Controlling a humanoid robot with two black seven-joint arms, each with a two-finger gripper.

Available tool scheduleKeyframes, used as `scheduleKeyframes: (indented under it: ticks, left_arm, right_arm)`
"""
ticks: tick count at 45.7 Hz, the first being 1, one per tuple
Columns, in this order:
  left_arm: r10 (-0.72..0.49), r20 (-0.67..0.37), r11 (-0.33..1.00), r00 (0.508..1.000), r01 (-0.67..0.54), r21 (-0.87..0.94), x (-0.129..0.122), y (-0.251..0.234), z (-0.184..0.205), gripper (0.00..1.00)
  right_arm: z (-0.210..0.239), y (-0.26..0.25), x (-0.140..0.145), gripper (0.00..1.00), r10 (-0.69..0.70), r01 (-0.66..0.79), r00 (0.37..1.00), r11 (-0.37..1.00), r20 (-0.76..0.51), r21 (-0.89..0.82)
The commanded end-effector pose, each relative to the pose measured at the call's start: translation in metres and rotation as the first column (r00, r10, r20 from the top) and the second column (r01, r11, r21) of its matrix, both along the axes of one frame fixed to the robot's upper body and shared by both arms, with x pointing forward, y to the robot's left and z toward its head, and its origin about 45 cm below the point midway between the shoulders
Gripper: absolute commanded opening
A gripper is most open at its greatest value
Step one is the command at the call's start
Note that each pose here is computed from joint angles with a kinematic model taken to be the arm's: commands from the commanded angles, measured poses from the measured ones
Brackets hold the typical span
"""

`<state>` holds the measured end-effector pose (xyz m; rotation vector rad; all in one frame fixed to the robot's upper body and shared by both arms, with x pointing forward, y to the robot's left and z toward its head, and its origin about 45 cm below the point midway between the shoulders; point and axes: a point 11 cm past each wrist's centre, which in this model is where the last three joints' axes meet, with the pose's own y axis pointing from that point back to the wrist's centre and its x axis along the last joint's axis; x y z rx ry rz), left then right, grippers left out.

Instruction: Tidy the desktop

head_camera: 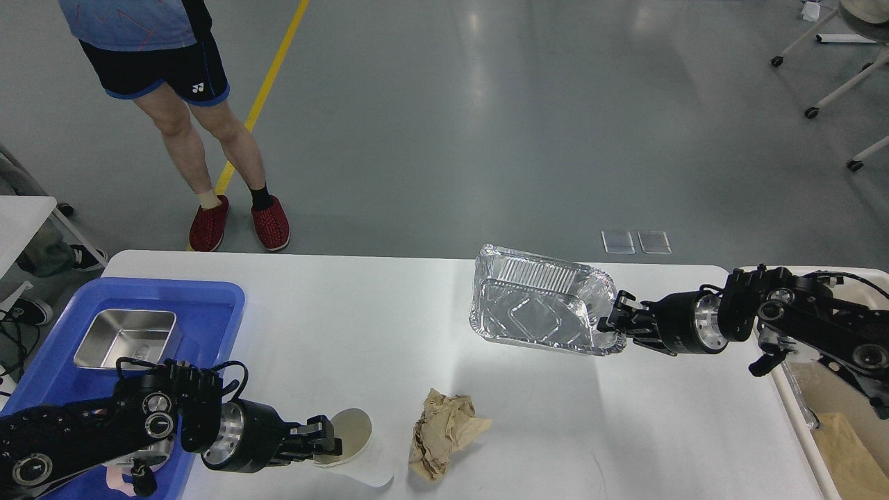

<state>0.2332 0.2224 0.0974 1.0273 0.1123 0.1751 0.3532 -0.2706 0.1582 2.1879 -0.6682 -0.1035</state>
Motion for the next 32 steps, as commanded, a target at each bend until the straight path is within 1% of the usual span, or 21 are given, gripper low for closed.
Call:
scheduleKeyframes:
  ticks: [1, 12, 16, 21, 26, 32]
  left_arm:
    - [0.004, -0.012, 1.000, 1.000, -0.003, 0.025, -0.004, 0.004, -0.004, 0.02]
    - [0.015, -0.010, 0.999, 1.000, -0.014, 0.038, -0.004, 0.008, -0.005, 0.01]
    - [0.027, -0.002, 0.999, 1.000, -0.027, 0.037, 0.000, 0.014, 0.002, 0.01]
    - [0.055, 0.028, 0.997, 0.998, -0.057, 0.060, 0.009, 0.040, 0.020, 0.01]
    - [0.087, 0.058, 0.995, 0.995, -0.090, 0.048, 0.015, 0.061, 0.049, 0.02]
    - [0.125, 0.052, 0.988, 0.991, -0.129, 0.088, 0.003, 0.103, 0.086, 0.02]
  right_arm:
    - [-0.001, 0.000, -0.001, 0.00, 0.000, 0.000, 1.000, 1.000, -0.002, -0.001]
    - [-0.001, -0.001, -0.001, 0.00, -0.002, 0.002, 1.000, 1.000, -0.003, 0.000]
    - [-0.002, -0.001, -0.002, 0.00, -0.005, 0.005, 1.000, 1.000, -0.005, 0.002]
    - [-0.003, -0.003, -0.003, 0.00, -0.013, 0.013, 1.000, 1.000, -0.008, 0.010]
    - [-0.001, -0.002, -0.001, 0.00, -0.017, 0.017, 1.000, 1.000, -0.002, 0.015]
    - [0.000, -0.003, -0.001, 0.00, -0.016, 0.016, 1.000, 1.000, 0.000, 0.014]
